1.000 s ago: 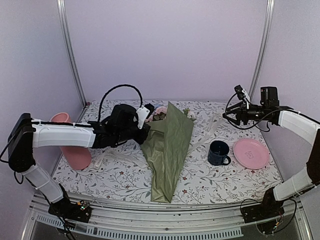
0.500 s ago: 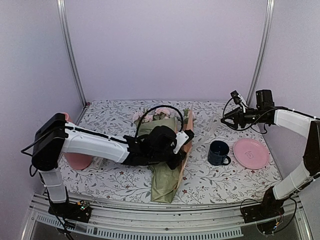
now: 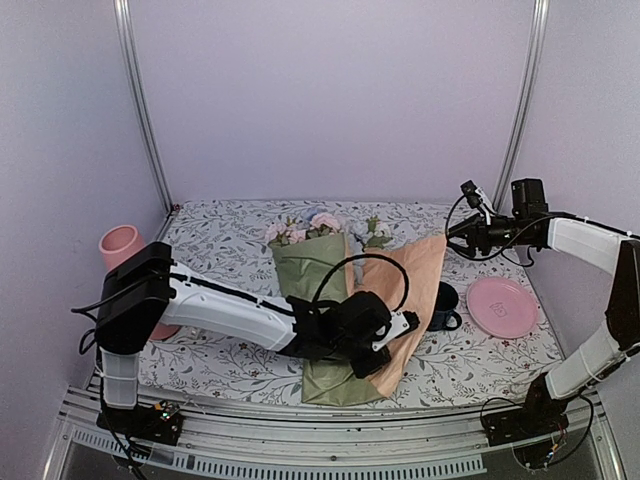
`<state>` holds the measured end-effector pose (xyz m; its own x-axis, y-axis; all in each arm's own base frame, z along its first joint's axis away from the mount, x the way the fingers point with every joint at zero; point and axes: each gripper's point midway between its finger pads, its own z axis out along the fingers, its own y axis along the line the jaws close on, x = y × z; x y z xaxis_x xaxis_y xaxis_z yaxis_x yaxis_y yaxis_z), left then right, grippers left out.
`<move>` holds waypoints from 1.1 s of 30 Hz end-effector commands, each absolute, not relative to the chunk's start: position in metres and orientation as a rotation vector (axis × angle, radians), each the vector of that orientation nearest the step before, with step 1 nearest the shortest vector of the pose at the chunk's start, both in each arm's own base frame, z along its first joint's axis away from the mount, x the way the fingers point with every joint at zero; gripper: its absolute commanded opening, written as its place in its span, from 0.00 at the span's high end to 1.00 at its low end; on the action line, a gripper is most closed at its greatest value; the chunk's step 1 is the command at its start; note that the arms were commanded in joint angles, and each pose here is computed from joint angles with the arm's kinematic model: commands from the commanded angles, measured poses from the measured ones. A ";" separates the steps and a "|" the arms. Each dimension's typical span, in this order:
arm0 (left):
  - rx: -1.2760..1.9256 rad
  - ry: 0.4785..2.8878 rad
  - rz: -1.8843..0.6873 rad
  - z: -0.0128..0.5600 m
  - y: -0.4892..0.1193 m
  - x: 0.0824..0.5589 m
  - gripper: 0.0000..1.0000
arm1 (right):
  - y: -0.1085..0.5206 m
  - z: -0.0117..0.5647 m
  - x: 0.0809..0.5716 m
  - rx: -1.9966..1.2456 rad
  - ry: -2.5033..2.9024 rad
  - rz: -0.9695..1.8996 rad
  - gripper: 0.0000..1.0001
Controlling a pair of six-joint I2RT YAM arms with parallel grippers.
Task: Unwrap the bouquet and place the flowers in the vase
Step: Unfold the folded wrapping paper from the folded wrapping paper, then unfold the two-thirds folded wrapping paper from the folded wrapping paper.
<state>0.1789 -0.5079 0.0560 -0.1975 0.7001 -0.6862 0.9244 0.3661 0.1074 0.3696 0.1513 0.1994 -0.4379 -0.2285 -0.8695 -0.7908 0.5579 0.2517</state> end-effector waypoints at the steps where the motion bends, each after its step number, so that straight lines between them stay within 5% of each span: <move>1: 1.467 1.984 -0.428 0.046 -0.505 0.163 0.95 | 0.154 0.202 0.372 -0.841 1.940 0.854 0.33; 7: 1.273 1.913 -0.297 0.118 -0.492 0.183 0.90 | 0.153 0.202 0.372 -0.844 1.941 0.841 0.33; 11: 0.985 1.928 -0.156 0.163 -0.461 0.214 0.58 | 0.155 0.206 0.370 -0.856 1.928 0.850 0.33; 17: 0.679 2.061 -0.060 0.177 -0.444 0.237 0.29 | 0.154 0.216 0.367 -0.872 1.901 0.829 0.32; 23: 0.419 2.285 -0.064 0.149 -0.451 0.259 0.25 | 0.154 0.219 0.366 -0.880 1.891 0.821 0.32; 33: 0.279 2.430 0.017 0.101 -0.440 0.269 0.46 | 0.155 0.226 0.362 -0.896 1.866 0.812 0.32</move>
